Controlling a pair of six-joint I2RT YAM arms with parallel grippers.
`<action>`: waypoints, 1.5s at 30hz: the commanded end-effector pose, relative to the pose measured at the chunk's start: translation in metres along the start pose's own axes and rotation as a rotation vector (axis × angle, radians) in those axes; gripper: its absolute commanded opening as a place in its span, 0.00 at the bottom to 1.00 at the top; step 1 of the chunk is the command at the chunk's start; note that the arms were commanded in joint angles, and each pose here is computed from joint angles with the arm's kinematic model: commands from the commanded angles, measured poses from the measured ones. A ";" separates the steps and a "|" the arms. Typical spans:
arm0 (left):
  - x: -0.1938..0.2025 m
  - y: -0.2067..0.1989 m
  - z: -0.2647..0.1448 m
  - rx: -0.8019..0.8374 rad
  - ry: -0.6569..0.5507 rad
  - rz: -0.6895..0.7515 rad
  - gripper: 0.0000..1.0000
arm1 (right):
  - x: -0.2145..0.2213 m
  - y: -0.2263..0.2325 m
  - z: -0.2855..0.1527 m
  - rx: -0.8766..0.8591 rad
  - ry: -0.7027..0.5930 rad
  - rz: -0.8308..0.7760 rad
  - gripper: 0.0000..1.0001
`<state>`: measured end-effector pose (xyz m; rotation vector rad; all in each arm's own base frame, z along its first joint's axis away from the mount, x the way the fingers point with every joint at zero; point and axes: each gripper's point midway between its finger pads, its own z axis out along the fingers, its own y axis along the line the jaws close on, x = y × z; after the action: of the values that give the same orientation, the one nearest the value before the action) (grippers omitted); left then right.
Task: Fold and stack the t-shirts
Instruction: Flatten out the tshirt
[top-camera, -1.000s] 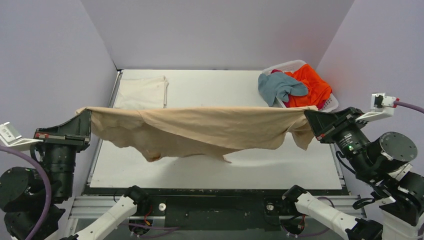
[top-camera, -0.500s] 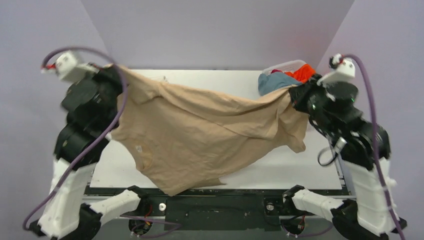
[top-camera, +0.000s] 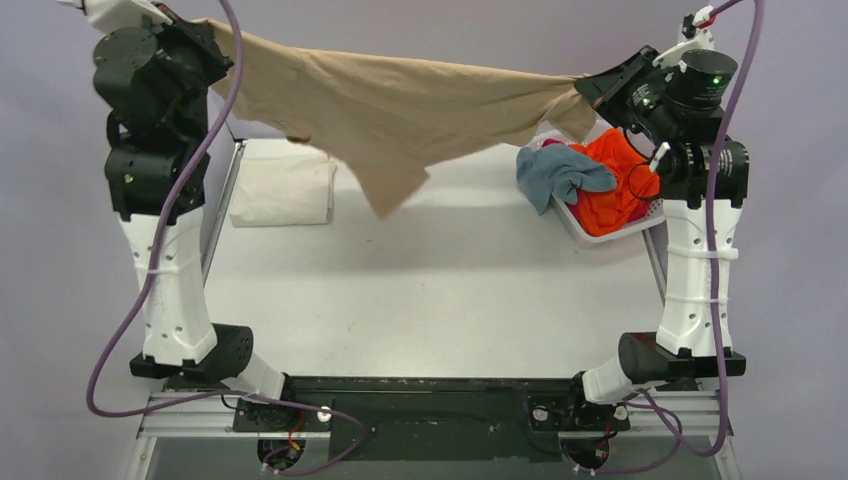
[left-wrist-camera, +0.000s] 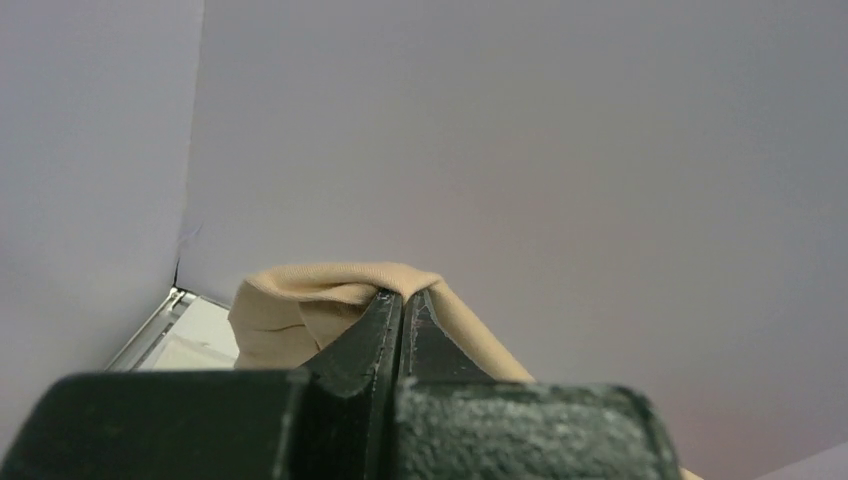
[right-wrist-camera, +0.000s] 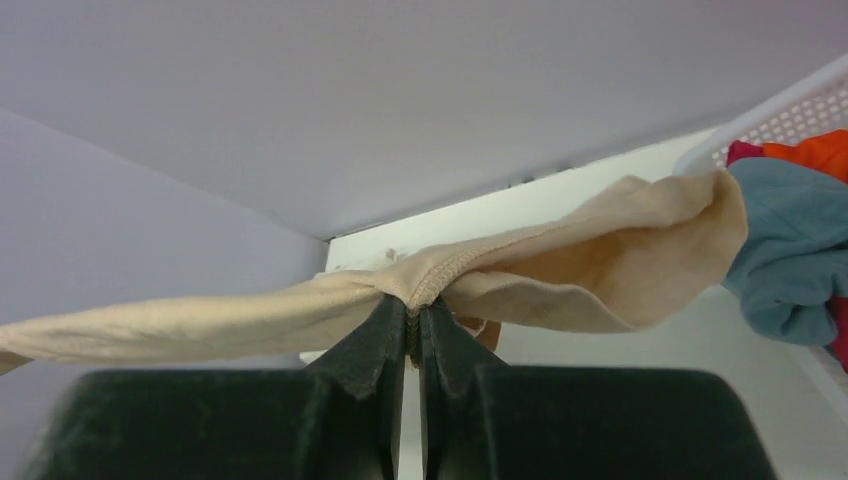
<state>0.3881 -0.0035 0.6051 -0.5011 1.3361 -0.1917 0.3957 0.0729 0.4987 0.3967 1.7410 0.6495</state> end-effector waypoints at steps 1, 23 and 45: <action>-0.034 0.000 -0.035 0.071 -0.076 0.009 0.00 | 0.005 0.032 -0.025 -0.203 0.044 0.075 0.00; 0.444 0.237 -0.225 -0.571 0.980 -0.117 0.10 | 0.316 -0.279 -0.059 0.756 0.849 0.011 0.28; 0.422 0.208 -0.239 -0.509 0.996 -0.188 0.89 | 0.389 -0.224 -0.130 0.549 0.664 -0.060 0.78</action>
<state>0.2004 -0.0145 0.1102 -1.1339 2.3018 -0.0094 0.1788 0.0442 0.0987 0.5650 2.5466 -0.0181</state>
